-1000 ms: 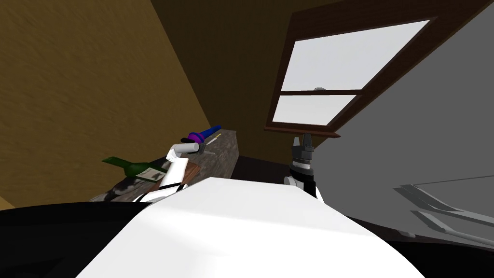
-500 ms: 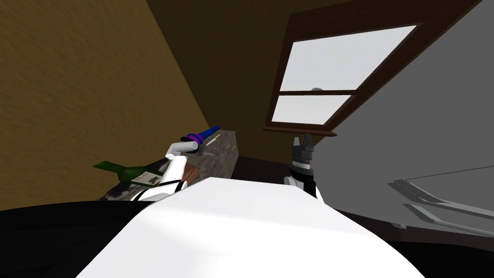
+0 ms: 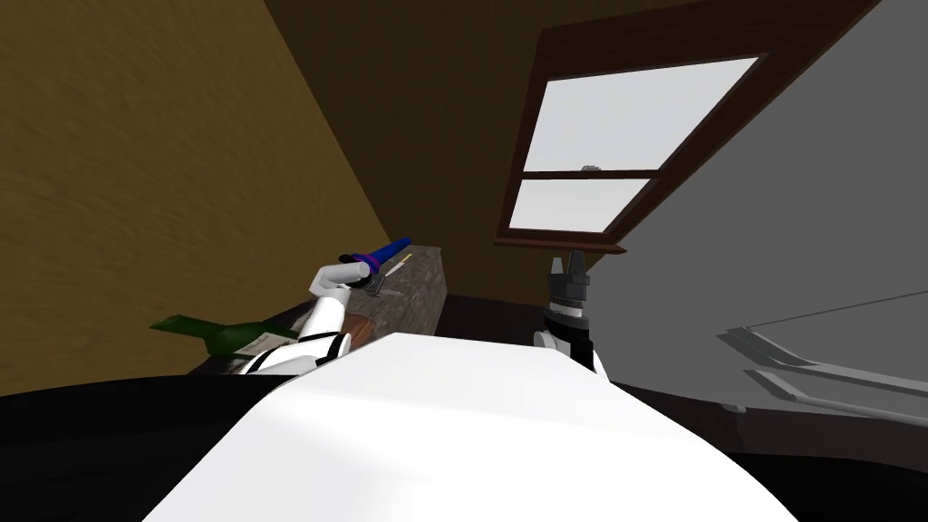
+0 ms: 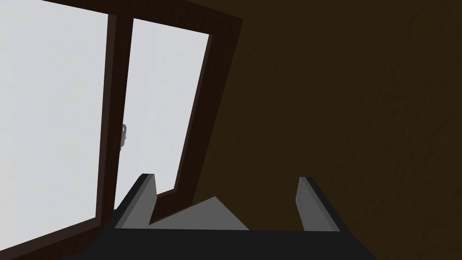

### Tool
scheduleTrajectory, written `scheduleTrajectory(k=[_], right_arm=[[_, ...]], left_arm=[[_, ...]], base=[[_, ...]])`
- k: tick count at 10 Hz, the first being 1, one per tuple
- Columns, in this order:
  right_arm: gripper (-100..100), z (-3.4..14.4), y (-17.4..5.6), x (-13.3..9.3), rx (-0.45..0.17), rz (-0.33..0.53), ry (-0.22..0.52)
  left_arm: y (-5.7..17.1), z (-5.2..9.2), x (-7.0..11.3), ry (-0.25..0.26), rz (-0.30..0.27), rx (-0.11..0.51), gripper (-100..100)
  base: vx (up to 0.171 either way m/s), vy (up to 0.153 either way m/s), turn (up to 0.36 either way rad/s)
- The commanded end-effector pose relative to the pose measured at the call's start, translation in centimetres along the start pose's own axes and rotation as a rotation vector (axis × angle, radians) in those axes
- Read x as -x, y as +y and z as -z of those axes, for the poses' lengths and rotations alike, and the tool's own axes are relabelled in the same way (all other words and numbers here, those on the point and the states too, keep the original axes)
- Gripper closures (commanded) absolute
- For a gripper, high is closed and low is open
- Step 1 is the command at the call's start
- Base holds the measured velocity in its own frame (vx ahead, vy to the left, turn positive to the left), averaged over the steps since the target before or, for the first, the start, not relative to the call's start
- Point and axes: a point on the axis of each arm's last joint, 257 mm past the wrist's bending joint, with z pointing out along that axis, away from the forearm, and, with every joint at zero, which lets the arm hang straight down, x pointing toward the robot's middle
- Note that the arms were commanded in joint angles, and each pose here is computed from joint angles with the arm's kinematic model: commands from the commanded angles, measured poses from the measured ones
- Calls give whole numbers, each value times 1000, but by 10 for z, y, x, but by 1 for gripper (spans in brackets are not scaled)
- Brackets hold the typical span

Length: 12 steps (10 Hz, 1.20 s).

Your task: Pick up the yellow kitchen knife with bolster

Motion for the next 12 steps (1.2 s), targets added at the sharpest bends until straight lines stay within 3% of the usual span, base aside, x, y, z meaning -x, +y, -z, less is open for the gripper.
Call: scheduleTrajectory(k=[1,12], right_arm=[[0,0,0,0,0,0,0],[0,0,0,0,0,0,0]], left_arm=[[10,0,-4,26,-1,47,-100],[66,17,-27,238,0,335,-100]], base=[[20,42,-66],[22,57,-52]])
